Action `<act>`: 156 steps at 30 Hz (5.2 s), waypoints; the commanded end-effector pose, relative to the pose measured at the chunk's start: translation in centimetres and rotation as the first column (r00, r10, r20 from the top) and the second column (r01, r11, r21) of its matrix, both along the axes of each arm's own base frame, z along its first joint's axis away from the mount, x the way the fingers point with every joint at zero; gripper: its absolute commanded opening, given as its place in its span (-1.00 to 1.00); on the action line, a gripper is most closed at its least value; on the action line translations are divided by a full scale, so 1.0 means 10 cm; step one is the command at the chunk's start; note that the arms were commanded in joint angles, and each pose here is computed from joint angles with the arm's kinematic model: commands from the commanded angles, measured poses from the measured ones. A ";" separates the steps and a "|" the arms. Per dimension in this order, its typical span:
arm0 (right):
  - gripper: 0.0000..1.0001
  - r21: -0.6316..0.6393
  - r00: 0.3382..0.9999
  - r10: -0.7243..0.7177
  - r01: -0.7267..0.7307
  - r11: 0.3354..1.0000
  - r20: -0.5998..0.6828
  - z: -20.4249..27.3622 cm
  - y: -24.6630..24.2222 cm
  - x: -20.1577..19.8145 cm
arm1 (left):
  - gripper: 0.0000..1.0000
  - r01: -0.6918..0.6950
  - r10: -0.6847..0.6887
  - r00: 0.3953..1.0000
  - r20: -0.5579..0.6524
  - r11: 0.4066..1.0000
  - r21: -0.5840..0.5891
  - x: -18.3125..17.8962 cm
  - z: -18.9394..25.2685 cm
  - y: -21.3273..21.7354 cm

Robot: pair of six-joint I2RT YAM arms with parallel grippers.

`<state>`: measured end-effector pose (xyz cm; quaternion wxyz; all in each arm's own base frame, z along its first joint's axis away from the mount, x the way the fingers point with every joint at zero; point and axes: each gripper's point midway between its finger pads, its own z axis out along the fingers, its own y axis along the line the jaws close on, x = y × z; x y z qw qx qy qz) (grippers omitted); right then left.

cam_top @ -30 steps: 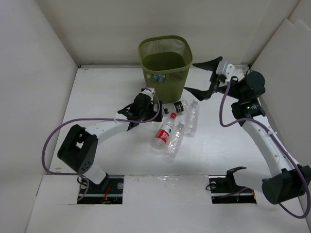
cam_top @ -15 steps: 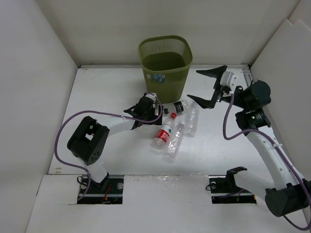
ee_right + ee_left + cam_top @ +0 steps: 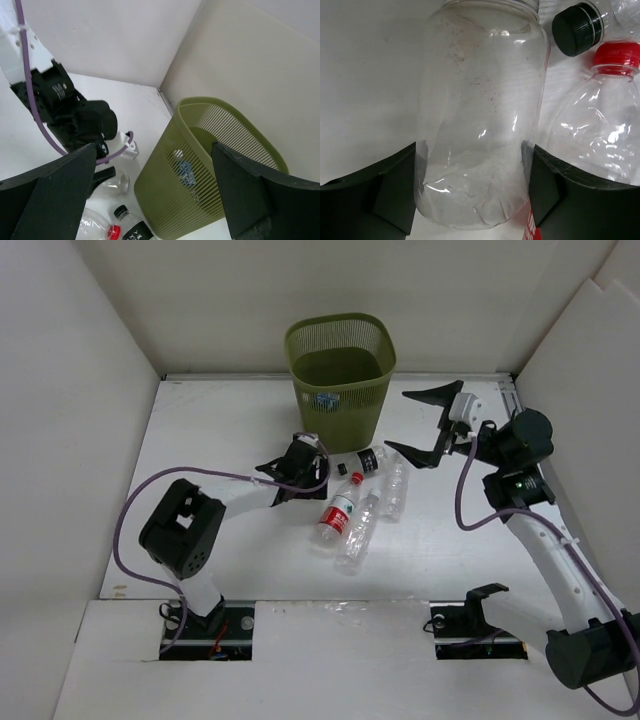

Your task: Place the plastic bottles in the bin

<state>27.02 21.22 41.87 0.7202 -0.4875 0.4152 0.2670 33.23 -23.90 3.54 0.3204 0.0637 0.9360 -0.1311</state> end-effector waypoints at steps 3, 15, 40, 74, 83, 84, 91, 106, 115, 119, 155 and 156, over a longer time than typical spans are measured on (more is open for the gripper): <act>1.00 -0.011 1.000 0.015 -0.015 1.000 0.017 -0.04 0.03 -0.02 | -1.00 -0.138 0.138 0.979 0.148 0.990 -0.006 -0.04 0.87 0.21; 1.00 0.111 0.980 0.198 -0.194 0.975 -0.029 0.29 0.46 -0.17 | -1.00 0.171 0.016 0.778 0.628 0.956 -0.237 -0.83 2.89 -0.20; 1.00 0.277 0.800 0.600 -0.580 0.766 0.014 0.49 0.87 -0.47 | -1.00 0.512 -0.043 0.422 0.906 0.836 -0.198 -1.20 3.72 -0.31; -1.00 0.197 0.958 0.276 -0.285 0.938 0.071 1.21 0.70 1.35 | 1.00 0.162 0.109 0.712 0.694 0.936 -0.313 -0.78 3.03 -0.14; 0.47 0.222 0.976 0.175 -0.144 0.964 -0.128 0.30 0.62 2.81 | 1.00 0.034 0.072 0.859 0.507 0.980 -0.196 -0.69 2.38 -0.27; 0.76 0.222 0.978 0.166 -0.135 0.966 -0.129 0.28 0.57 2.85 | 1.00 0.028 0.070 0.867 0.494 0.982 -0.188 -0.69 2.32 -0.28; 1.00 0.210 0.987 0.143 -0.125 0.970 -0.076 0.54 0.48 2.69 | 1.00 0.050 0.018 0.909 0.416 0.987 -0.151 -0.68 2.00 -0.25; 1.00 0.020 0.996 -0.081 0.081 0.997 0.028 0.59 -0.19 1.10 | 1.00 0.191 -0.196 0.975 0.104 0.980 0.052 -0.86 0.45 -0.55; 1.00 -0.040 0.992 -0.130 0.130 0.991 -0.003 0.10 -0.29 0.48 | 0.85 0.197 -0.198 0.980 0.001 0.976 0.090 -0.97 0.01 -0.52; 1.00 -0.060 0.992 -0.122 0.122 0.991 0.013 0.10 -0.25 0.37 | 0.46 0.176 -0.168 0.983 -0.077 0.979 0.102 -1.06 -0.23 -0.47; 1.00 0.219 0.889 0.435 -0.401 0.890 -0.144 0.35 0.86 -0.07 | -1.00 0.191 0.215 0.561 0.799 0.906 -0.378 -0.88 3.54 0.18; 1.00 0.234 0.881 0.464 -0.434 0.870 -0.090 0.44 0.88 -0.15 | -1.00 0.267 0.187 0.528 0.828 0.889 -0.371 -0.93 3.56 0.07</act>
